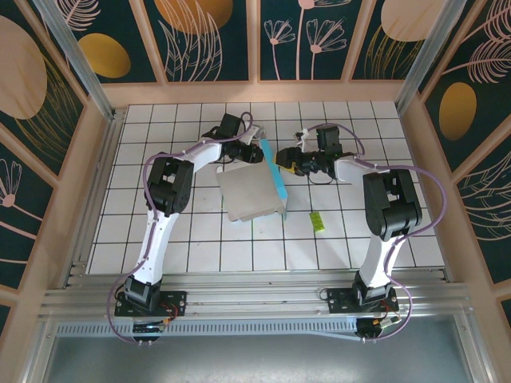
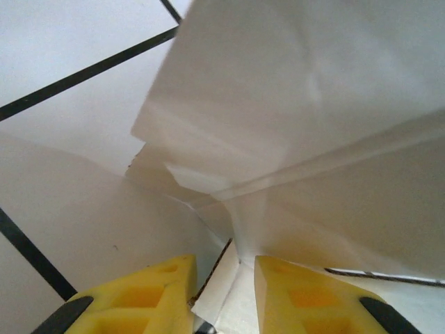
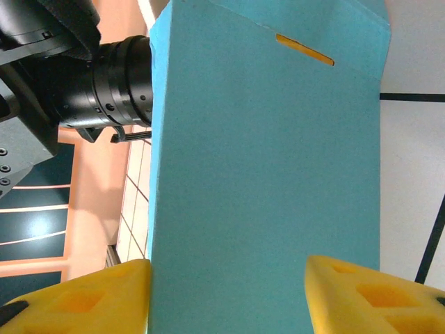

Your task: Fold the paper box

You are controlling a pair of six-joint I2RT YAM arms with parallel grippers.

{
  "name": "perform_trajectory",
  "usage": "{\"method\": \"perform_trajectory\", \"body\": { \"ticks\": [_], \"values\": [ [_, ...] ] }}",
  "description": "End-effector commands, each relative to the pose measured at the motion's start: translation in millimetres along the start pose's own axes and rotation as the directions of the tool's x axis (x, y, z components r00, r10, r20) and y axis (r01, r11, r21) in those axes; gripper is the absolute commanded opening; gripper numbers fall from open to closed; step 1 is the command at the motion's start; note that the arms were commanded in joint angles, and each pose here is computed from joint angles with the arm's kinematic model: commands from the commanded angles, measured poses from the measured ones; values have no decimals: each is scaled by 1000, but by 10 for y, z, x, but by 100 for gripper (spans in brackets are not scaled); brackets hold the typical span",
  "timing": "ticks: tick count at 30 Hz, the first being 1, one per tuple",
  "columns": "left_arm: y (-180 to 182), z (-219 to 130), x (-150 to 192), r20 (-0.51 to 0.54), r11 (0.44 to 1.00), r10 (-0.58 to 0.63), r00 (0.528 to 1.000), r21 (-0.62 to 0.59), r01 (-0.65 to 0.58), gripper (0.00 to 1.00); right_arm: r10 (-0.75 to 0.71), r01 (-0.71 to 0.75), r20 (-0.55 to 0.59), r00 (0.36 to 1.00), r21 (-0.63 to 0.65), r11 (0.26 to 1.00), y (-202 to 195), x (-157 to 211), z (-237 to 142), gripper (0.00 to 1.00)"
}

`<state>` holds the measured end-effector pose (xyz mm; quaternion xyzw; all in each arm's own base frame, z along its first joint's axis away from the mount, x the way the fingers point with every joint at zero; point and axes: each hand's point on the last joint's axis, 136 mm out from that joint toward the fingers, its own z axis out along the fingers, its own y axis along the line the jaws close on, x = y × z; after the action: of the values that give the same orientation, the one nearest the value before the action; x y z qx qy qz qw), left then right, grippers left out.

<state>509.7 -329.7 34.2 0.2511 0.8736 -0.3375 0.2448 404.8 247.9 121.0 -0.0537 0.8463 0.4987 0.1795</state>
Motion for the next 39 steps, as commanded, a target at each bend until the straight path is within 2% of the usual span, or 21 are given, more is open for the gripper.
{"method": "perform_trajectory", "body": {
  "ticks": [1,7,17,29,36,39],
  "values": [
    [-375,-138,-88,20,993,21,1000,112,-24,28,38,-37,-13,999,71,997,-172,134,15,59],
    [-438,-153,-84,27,989,19,999,144,-23,28,39,-38,-15,999,70,997,-167,140,34,59],
    [-400,-40,163,-53,993,15,998,122,-8,29,39,-38,-15,999,71,997,-166,151,37,59],
    [-394,71,448,-142,991,-16,990,129,35,19,40,-39,-14,999,68,997,-161,148,47,60],
    [-391,65,423,-142,992,-16,990,123,33,18,37,-36,-16,999,66,997,-148,143,55,60],
    [-418,-3,297,-104,994,-3,995,112,14,22,36,-35,-14,999,69,997,-151,139,42,60]
  ]
}}
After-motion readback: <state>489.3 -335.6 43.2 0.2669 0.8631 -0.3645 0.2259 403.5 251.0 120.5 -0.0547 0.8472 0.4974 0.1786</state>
